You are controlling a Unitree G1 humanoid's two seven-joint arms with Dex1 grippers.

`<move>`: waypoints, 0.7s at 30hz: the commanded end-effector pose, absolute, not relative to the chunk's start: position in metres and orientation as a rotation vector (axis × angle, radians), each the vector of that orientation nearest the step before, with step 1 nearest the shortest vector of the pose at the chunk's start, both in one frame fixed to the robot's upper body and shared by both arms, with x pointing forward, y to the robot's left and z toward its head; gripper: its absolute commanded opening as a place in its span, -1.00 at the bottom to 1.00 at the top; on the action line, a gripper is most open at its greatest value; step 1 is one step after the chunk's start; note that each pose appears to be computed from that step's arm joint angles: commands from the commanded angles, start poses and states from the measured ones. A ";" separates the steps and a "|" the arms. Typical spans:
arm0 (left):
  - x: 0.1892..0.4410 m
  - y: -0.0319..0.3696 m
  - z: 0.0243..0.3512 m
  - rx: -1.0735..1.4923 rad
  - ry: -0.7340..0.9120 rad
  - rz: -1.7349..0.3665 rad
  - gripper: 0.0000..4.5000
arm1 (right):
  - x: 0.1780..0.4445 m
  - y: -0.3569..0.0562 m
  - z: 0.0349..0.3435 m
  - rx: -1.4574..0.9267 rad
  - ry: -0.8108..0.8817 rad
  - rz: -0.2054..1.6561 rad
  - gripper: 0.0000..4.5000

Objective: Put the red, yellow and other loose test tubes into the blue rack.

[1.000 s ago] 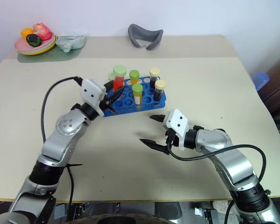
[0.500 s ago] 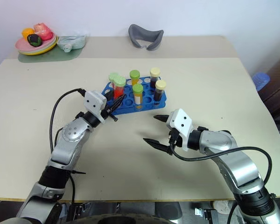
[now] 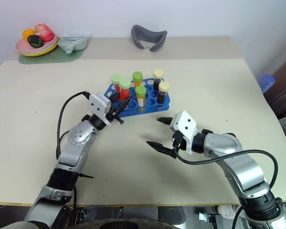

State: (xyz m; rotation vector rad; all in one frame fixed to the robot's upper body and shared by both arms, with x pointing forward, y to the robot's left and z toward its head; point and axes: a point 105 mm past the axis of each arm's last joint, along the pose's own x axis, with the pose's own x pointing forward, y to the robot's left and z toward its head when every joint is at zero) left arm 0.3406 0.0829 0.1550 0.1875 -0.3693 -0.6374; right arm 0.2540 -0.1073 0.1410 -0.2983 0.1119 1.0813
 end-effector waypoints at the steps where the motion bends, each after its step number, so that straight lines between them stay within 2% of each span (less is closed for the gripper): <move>1: 0.342 0.086 0.163 0.208 -0.413 -0.619 -0.66 | 0.251 -0.105 0.152 -0.312 0.061 1.088 1.00; 21: 0.344 0.096 0.154 0.190 -0.378 -0.588 -0.66 | 0.253 -0.105 0.151 -0.322 0.059 1.092 1.00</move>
